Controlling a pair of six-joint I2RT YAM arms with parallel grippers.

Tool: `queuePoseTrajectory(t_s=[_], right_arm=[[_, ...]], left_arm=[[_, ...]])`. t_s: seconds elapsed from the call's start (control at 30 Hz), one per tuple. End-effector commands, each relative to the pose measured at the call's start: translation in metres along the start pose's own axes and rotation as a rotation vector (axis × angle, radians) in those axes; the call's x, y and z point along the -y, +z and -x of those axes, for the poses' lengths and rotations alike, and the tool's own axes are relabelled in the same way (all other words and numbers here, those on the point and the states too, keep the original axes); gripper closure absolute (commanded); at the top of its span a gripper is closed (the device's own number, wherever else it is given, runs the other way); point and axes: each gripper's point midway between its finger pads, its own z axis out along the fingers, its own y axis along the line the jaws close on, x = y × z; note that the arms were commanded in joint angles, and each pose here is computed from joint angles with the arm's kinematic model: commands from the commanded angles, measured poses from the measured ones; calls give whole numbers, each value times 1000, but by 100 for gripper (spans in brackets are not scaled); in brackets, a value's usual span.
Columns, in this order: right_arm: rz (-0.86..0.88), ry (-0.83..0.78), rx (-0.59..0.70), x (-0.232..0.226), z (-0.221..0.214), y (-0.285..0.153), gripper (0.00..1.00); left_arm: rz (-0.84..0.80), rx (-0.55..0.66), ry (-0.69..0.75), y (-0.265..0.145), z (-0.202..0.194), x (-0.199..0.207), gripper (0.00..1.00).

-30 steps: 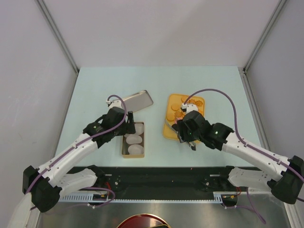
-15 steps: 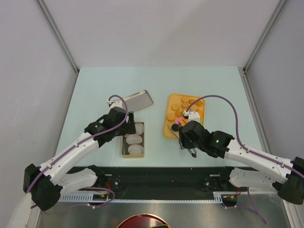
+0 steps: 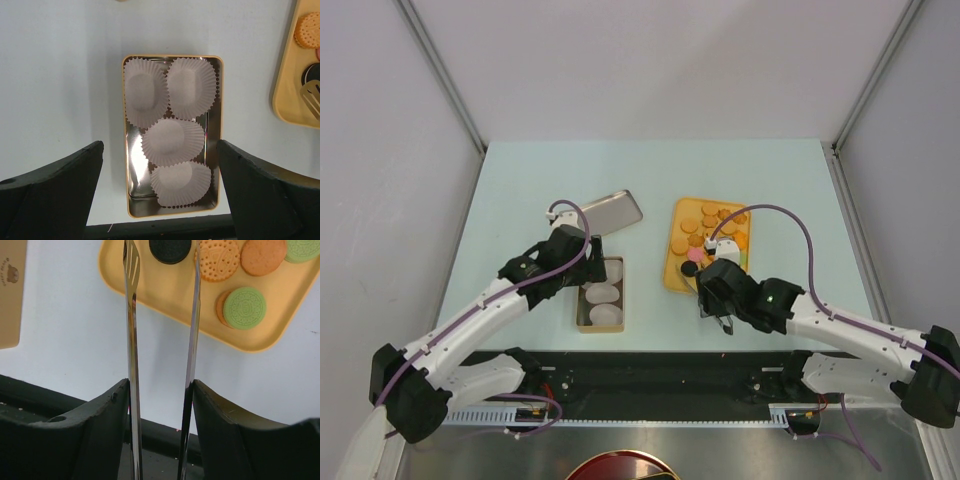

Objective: Pack the cookies

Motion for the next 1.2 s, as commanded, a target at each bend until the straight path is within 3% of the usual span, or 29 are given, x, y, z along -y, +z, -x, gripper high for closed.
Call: queuePoseTrajectory(t_s=[0.0,0.7,0.9,1.17], right_arm=[[9,32,22,-2,4,9,43],[44,50,-28,-16,8,14,43],[61,81,-40,-17,11,10,52],[61,86,6,-19,32,-7,56]], left_arm=[[-16,18,-14,-1,7,7,0],[-16,13,-16,-1,6,7,0],[-19,12,-15,-1,5,7,0],[-21,20,-19,-3,7,7,0]])
